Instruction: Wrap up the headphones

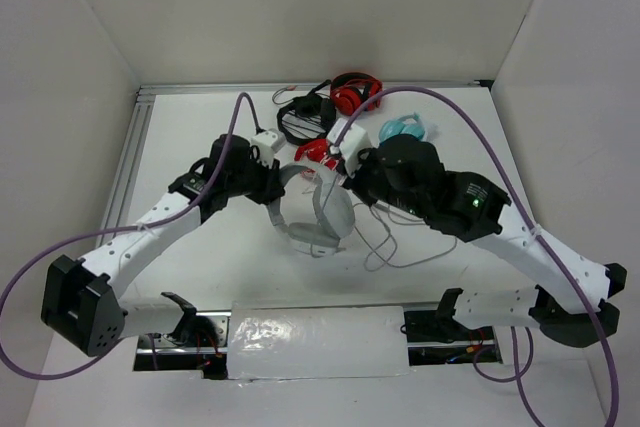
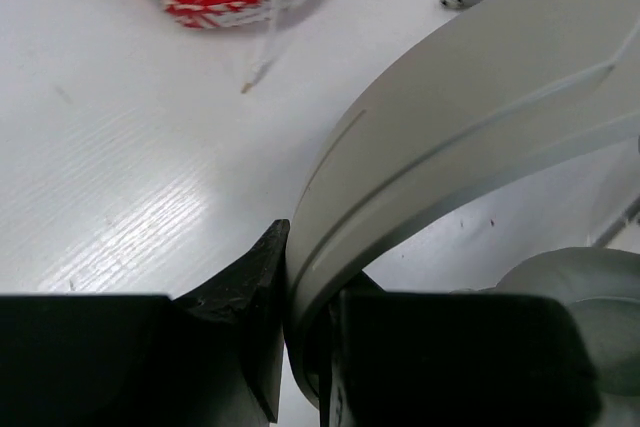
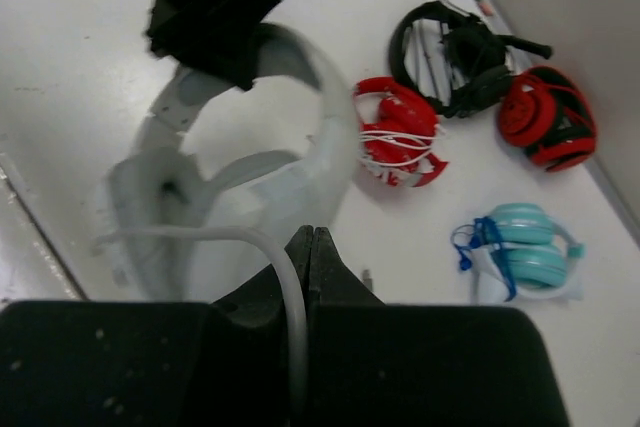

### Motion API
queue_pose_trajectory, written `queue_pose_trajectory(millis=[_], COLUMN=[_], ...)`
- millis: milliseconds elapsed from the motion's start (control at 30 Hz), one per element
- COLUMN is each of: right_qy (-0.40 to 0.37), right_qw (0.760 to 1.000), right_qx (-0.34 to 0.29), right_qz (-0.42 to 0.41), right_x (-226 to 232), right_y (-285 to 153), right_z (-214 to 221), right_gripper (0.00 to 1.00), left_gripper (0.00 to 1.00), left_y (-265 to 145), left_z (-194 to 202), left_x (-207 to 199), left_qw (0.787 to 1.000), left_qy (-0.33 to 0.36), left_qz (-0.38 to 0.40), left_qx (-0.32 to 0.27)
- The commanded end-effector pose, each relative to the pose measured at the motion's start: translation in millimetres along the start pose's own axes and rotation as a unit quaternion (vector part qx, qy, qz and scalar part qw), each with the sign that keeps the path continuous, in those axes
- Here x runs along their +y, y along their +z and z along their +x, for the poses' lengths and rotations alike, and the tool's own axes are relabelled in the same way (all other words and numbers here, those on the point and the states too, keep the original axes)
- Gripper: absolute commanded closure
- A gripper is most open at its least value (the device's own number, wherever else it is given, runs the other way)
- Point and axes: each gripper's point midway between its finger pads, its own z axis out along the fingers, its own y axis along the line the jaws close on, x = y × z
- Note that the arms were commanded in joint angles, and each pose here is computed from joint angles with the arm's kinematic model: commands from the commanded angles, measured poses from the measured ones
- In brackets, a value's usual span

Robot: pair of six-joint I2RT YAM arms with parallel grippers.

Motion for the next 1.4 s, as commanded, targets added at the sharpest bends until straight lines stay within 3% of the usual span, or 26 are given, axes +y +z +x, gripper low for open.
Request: queue_pose_trajectory(millis=[0,133,300,533,767,900,1000,1067,1233,1267,1300,1367], right_qy=[-0.025,-0.024,0.017,0.092,0.129,0.126,0.154,0.158,0.15,0.146,0.141,0.136], right_qw=[0.999,0.998,0.988,0.975,0.973,0.983,0.983,0.982,0.977,0.977,0.976,0.975], right_qx=[-0.022,-0.029,-0.046,-0.124,-0.139,-0.124,-0.099,-0.101,-0.142,-0.139,-0.143,-0.144], right_qz=[0.041,0.059,0.146,0.157,0.128,0.044,0.015,0.014,-0.061,-0.074,-0.086,-0.105], right_x=[-31,-51,-98,-123,-131,-110,-91,-88,-57,-51,-46,-38], right_y=[-4,6,22,29,55,78,100,102,92,93,93,93], right_z=[-13,-14,-17,-39,-25,-10,24,34,37,43,44,46], right_gripper=[1.0,1.0,1.0,1.0,1.0,1.0,0.99,0.96,0.83,0.81,0.77,0.74], left_gripper=[1.0,1.0,1.0,1.0,1.0,1.0,1.0,1.0,1.0,1.0,1.0,1.0], left_y=[-22,-32,-45,-50,-57,-64,-87,-92,-125,-120,-145,-154], left_z=[-35,-23,-7,5,10,10,-15,-24,-91,-88,-122,-139], left_x=[-49,-77,-112,-143,-159,-171,-185,-184,-176,-173,-179,-182], left_qw=[0.986,0.975,0.957,0.952,0.943,0.933,0.922,0.927,0.942,0.947,0.945,0.943], left_qy=[0.1,0.14,0.188,0.205,0.213,0.219,0.22,0.208,0.16,0.155,0.144,0.142], left_qz=[0.101,0.149,0.199,0.216,0.246,0.273,0.295,0.283,0.215,0.207,0.199,0.191], left_qx=[-0.086,-0.089,-0.096,-0.073,-0.066,-0.08,-0.121,-0.128,-0.2,-0.191,-0.218,-0.233])
